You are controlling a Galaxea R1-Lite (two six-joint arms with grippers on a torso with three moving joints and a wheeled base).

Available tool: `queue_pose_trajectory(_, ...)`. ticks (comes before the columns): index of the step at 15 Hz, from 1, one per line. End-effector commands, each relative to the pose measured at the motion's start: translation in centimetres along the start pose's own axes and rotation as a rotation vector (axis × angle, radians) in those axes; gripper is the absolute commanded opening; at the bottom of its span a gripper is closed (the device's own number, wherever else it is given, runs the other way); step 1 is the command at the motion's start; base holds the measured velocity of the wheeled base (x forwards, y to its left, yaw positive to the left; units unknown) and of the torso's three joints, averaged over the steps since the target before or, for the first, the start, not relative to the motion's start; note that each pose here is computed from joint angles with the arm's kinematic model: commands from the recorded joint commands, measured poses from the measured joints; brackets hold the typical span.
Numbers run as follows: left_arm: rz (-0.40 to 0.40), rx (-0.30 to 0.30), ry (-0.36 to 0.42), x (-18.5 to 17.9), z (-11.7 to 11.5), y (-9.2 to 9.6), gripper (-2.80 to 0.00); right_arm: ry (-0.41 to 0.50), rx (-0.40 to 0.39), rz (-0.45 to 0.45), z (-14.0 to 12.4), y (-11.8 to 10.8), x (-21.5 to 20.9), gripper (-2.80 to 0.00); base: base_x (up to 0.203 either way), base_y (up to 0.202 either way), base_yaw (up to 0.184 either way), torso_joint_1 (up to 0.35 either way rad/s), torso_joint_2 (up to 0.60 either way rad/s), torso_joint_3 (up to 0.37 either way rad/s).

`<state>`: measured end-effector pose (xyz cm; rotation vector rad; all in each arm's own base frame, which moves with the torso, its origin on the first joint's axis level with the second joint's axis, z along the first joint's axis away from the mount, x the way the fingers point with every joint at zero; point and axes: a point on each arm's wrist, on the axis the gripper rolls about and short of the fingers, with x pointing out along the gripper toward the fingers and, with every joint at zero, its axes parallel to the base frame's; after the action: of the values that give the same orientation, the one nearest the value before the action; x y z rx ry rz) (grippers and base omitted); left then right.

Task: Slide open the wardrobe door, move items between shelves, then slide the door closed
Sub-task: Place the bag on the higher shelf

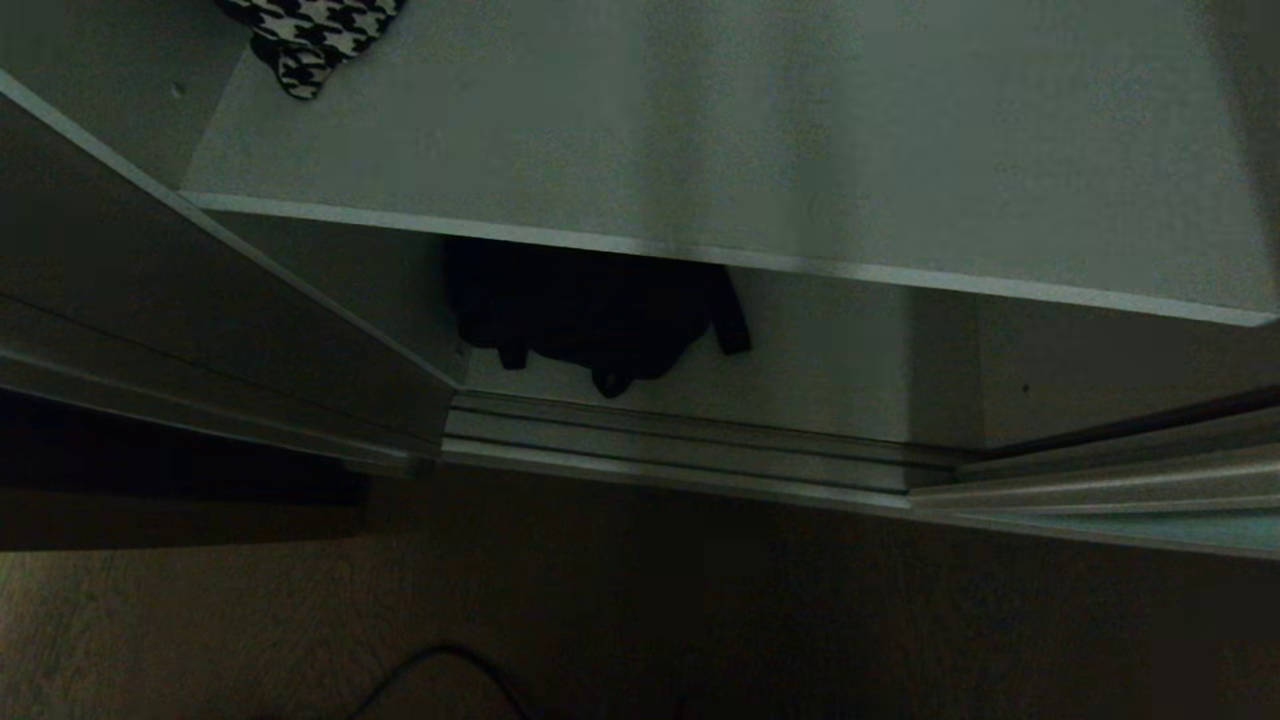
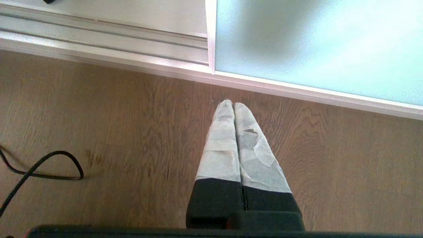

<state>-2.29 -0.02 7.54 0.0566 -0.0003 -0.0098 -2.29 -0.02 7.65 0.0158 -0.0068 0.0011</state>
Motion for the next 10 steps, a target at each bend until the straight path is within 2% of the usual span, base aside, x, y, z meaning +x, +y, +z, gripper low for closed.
queue_pose_trajectory(1,0.001,0.011,-0.014,0.0,0.2,0.0,-2.80,-0.002,0.000,0.001,0.0,0.0,0.0,-2.80,0.000,0.000,0.000,0.000,0.00,0.000)
queue_pose_trajectory(4,-0.012,0.010,-0.133,-1.4,3.9,0.2,-2.80,-0.002,0.000,0.001,0.0,0.0,0.0,-2.80,0.000,0.000,0.000,0.000,0.00,0.000)
queue_pose_trajectory(6,-0.068,0.012,-0.142,-2.9,6.6,0.2,-2.80,-0.002,0.000,0.001,0.0,0.0,0.0,-2.80,0.000,0.000,0.000,0.000,0.00,0.000)
queue_pose_trajectory(8,-0.145,-0.032,-0.014,-2.2,8.6,0.1,-2.80,-0.002,0.000,0.001,0.0,0.0,0.0,-2.80,0.000,0.000,0.000,0.000,0.00,0.000)
queue_pose_trajectory(10,-0.222,-0.123,0.147,0.4,10.3,0.1,-2.80,-0.001,0.000,0.000,0.0,0.0,0.0,-2.80,0.000,0.000,0.000,0.000,0.00,0.000)
